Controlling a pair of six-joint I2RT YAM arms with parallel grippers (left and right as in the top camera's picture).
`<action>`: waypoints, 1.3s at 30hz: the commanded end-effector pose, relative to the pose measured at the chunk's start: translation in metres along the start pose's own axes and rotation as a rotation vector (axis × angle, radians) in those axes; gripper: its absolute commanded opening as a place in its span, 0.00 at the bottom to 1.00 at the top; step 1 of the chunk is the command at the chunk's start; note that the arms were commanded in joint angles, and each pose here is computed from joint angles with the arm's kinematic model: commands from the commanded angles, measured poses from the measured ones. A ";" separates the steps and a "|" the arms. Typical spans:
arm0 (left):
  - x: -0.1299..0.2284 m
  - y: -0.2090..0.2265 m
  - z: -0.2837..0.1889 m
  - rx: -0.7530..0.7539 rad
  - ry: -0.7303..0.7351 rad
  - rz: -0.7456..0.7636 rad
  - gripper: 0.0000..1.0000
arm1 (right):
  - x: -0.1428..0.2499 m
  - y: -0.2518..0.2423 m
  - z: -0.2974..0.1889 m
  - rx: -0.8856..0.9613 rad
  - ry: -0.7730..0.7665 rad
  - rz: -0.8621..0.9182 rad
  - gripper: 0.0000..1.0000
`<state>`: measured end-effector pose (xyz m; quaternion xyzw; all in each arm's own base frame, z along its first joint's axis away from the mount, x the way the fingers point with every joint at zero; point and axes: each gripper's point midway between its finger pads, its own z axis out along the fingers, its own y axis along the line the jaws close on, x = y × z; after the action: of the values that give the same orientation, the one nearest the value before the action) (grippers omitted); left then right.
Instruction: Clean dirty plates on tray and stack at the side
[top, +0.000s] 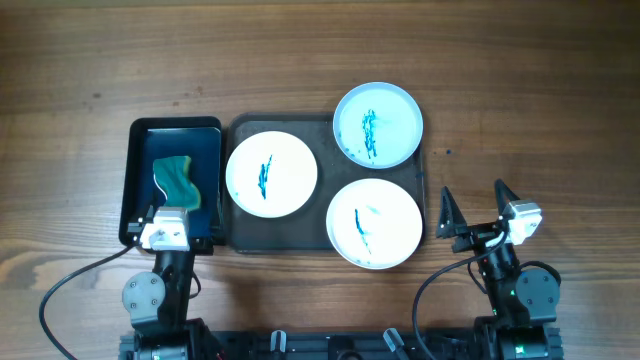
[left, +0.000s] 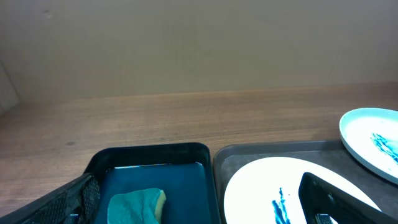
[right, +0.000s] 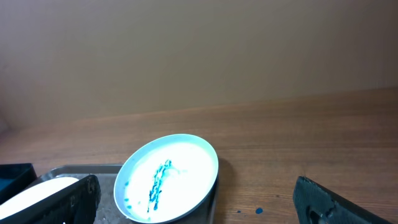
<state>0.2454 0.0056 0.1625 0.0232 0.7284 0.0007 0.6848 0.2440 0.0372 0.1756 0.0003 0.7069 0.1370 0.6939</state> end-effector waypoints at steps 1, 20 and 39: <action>0.002 0.004 0.000 -0.020 -0.001 0.015 1.00 | -0.002 0.000 0.000 -0.003 -0.008 -0.012 1.00; 0.003 0.004 0.000 -0.020 -0.001 0.015 1.00 | -0.002 0.000 0.000 -0.003 -0.008 -0.012 1.00; 0.004 0.004 0.001 -0.019 0.007 -0.036 1.00 | -0.002 0.000 0.000 -0.003 -0.008 -0.012 1.00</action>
<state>0.2454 0.0055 0.1624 0.0229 0.7285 0.0001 0.6847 0.2440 0.0372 0.1756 0.0003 0.7069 0.1370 0.6939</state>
